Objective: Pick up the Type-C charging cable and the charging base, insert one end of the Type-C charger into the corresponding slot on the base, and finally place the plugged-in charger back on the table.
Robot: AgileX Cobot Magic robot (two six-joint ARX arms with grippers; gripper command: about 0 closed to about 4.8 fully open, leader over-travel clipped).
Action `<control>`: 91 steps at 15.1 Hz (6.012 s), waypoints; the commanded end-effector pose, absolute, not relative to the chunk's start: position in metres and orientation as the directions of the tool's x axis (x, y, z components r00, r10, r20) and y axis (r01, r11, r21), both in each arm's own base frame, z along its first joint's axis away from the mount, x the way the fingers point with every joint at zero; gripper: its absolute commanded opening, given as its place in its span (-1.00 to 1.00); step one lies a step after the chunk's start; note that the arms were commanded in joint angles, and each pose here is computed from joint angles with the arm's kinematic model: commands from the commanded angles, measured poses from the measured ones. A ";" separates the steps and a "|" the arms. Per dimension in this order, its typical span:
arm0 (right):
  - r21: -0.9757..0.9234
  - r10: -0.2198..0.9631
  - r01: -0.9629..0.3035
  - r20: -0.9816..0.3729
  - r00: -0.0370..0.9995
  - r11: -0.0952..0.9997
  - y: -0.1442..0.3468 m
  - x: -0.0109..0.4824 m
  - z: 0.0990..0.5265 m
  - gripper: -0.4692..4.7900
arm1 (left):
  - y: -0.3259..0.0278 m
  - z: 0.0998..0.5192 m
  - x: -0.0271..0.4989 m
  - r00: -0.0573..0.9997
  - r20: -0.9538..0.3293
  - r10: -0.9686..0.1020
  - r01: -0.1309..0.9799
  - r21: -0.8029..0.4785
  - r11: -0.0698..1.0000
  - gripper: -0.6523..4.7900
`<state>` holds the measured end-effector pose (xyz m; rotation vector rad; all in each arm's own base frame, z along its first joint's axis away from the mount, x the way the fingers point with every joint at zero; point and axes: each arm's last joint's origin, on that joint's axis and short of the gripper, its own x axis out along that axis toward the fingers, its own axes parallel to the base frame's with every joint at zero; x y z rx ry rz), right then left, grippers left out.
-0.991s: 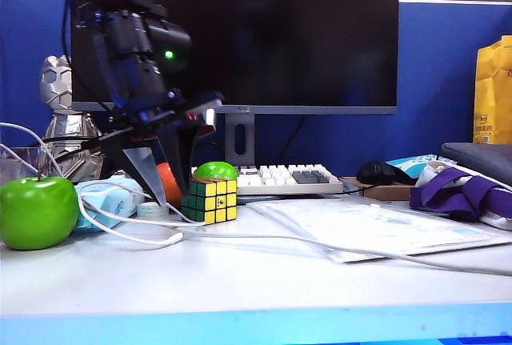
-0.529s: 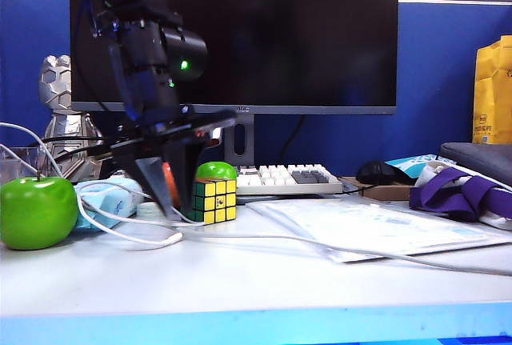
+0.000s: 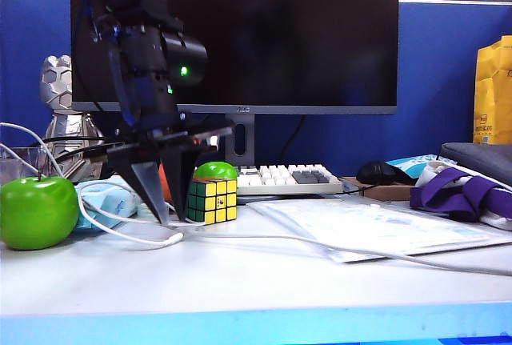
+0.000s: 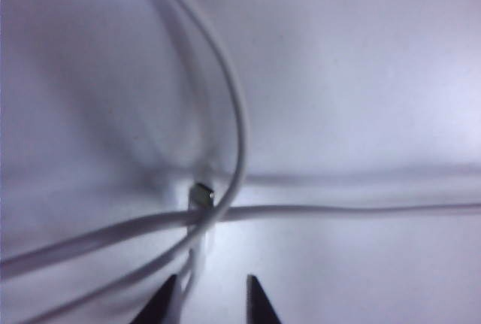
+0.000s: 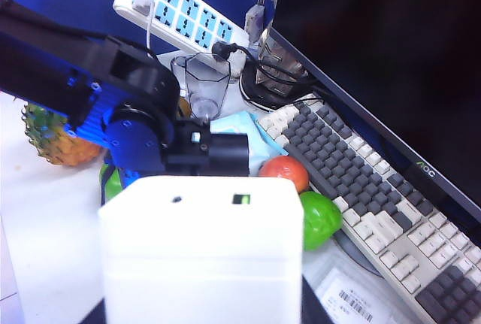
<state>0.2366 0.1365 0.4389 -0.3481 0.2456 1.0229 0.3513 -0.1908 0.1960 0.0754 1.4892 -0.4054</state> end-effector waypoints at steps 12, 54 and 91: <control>-0.183 0.798 -0.863 -0.329 0.505 0.471 0.136 0.234 0.444 -0.84 | -0.195 0.171 0.359 0.005 -0.979 -0.203 0.316 -0.191 0.930 -0.32; -0.900 0.622 -0.432 -0.365 0.693 -0.046 0.106 0.191 0.463 -0.84 | -0.188 0.390 0.295 -0.486 0.020 -0.874 0.365 -0.904 -0.224 -0.78; -0.949 0.840 0.008 -0.275 0.468 -0.316 0.122 0.203 0.463 -0.84 | -0.198 0.398 0.295 -0.520 0.026 -0.854 0.372 -0.893 -0.253 -0.78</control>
